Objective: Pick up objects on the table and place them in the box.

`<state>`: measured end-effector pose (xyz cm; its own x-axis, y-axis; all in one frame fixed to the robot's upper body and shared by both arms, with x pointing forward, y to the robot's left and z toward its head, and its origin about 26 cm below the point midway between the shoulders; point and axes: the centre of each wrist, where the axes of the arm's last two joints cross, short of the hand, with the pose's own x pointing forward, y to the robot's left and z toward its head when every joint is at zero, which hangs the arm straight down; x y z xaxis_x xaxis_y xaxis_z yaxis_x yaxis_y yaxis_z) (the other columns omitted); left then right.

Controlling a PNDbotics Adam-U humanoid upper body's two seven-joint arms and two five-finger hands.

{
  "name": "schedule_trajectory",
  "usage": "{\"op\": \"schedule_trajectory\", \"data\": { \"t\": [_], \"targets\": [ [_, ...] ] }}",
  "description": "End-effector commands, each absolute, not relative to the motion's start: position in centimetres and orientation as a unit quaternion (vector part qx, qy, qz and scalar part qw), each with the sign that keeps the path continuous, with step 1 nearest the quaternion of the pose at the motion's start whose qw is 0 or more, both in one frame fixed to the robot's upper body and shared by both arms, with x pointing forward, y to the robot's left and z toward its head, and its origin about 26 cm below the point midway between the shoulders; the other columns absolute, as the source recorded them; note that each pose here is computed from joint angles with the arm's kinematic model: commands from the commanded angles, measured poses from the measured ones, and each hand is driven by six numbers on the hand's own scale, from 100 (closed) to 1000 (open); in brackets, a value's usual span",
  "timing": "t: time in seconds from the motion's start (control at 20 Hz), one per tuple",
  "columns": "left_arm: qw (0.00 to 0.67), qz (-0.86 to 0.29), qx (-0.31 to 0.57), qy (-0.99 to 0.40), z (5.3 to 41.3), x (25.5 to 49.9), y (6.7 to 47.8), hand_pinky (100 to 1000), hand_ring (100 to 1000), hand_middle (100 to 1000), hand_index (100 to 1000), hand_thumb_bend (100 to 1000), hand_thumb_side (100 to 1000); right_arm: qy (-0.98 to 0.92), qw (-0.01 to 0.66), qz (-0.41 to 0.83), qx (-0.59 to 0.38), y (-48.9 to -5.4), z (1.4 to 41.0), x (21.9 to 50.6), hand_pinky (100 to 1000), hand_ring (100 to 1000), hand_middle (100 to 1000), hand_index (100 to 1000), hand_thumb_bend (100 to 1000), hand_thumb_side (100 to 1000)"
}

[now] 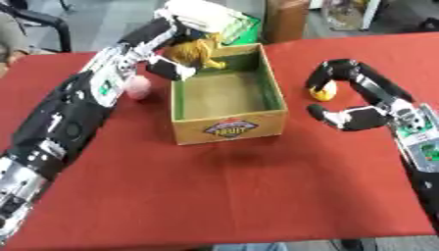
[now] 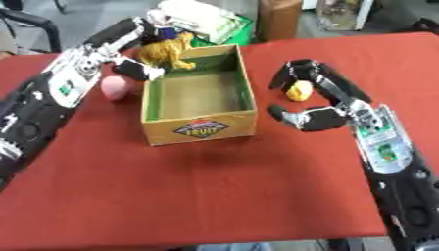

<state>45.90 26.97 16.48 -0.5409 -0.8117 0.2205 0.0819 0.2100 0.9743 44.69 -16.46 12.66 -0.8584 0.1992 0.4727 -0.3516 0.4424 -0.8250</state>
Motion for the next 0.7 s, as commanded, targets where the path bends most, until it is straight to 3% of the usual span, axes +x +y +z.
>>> {"op": "schedule_trajectory", "data": {
  "t": [0.05, 0.15, 0.35, 0.4, 0.5, 0.6, 0.7],
  "targets": [
    [0.388, -0.601, 0.266, -0.646, 16.7, 46.3, 26.6, 589, 490, 425, 617, 208, 252, -0.787, 0.183, 0.585, 0.066, -15.7, 13.7, 44.8, 584, 665, 612, 664, 341, 497],
    [0.391, -0.612, 0.257, -0.637, 16.0, 46.3, 26.4, 593, 497, 436, 624, 220, 254, -0.783, 0.18, 0.591, 0.07, -15.4, 13.4, 44.8, 585, 666, 613, 664, 339, 502],
    [0.389, -0.635, 0.239, -0.623, 15.5, 46.2, 26.0, 635, 576, 546, 687, 371, 278, -0.781, 0.177, 0.594, 0.073, -15.3, 13.2, 44.8, 586, 666, 614, 665, 340, 504],
    [0.388, -0.644, 0.235, -0.616, 15.5, 46.2, 26.0, 661, 616, 601, 722, 501, 297, -0.782, 0.176, 0.593, 0.073, -15.3, 13.2, 44.8, 586, 666, 613, 665, 341, 503],
    [0.387, -0.663, 0.227, -0.599, 15.6, 46.1, 26.0, 691, 670, 674, 769, 611, 319, -0.782, 0.176, 0.593, 0.074, -15.3, 13.2, 44.8, 586, 666, 613, 665, 340, 503],
    [0.387, -0.677, 0.22, -0.586, 15.8, 46.1, 26.0, 715, 712, 733, 806, 656, 339, -0.783, 0.177, 0.592, 0.074, -15.3, 13.1, 44.8, 585, 665, 612, 664, 338, 500],
    [0.388, -0.682, 0.214, -0.582, 16.3, 45.9, 26.2, 726, 733, 758, 820, 642, 375, -0.783, 0.179, 0.591, 0.073, -15.4, 13.1, 44.8, 585, 665, 612, 664, 337, 500]
  ]
}}
